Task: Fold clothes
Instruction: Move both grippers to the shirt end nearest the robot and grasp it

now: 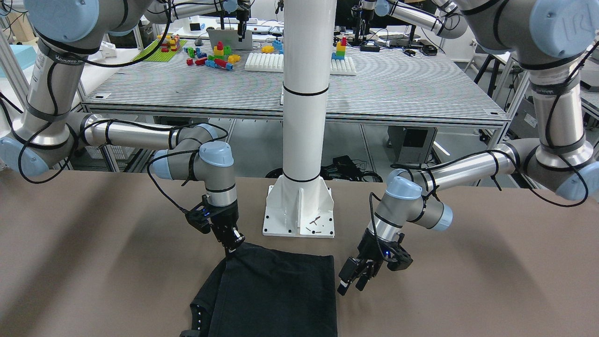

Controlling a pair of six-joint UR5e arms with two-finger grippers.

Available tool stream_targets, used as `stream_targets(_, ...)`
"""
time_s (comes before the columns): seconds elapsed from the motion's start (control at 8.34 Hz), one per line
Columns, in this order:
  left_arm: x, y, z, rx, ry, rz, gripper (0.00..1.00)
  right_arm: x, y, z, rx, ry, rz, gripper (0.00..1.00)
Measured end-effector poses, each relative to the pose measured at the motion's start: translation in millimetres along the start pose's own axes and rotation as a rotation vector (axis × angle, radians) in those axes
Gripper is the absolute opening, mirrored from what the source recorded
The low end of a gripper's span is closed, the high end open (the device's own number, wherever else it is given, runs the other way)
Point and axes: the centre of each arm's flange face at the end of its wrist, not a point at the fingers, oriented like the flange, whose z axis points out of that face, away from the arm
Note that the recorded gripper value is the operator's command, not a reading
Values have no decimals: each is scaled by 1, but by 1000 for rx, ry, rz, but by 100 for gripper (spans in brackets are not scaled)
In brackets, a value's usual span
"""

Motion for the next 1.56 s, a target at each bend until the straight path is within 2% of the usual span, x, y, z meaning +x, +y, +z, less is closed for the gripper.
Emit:
stream_targets(0.24,-31,58,1,-31,-18,0,72,0,1,1,0,2,-1,0)
stream_targets(0.36,-44,80,2,-37,-23,1,61,0,1,2,1,3,-1,0)
stream_targets(0.48,-53,93,2,-37,-26,-3,55,0,1,2,1,4,-1,0)
stream_targets(0.6,-58,99,3,-34,-29,-6,41,0,1,3,1,4,-1,0)
stream_targets(0.96,-62,106,3,-39,-32,-18,14,1,1,3,1,5,-2,0)
stream_targets(1.08,-62,108,2,-43,-32,-27,0,1,1,3,1,6,-2,0)
stream_targets(1.32,-63,114,-3,-58,-31,-39,0,2,0,3,2,7,-2,0)
stream_targets(1.56,-45,112,-33,-95,7,-65,0,-1,-1,-4,-4,-6,2,0)
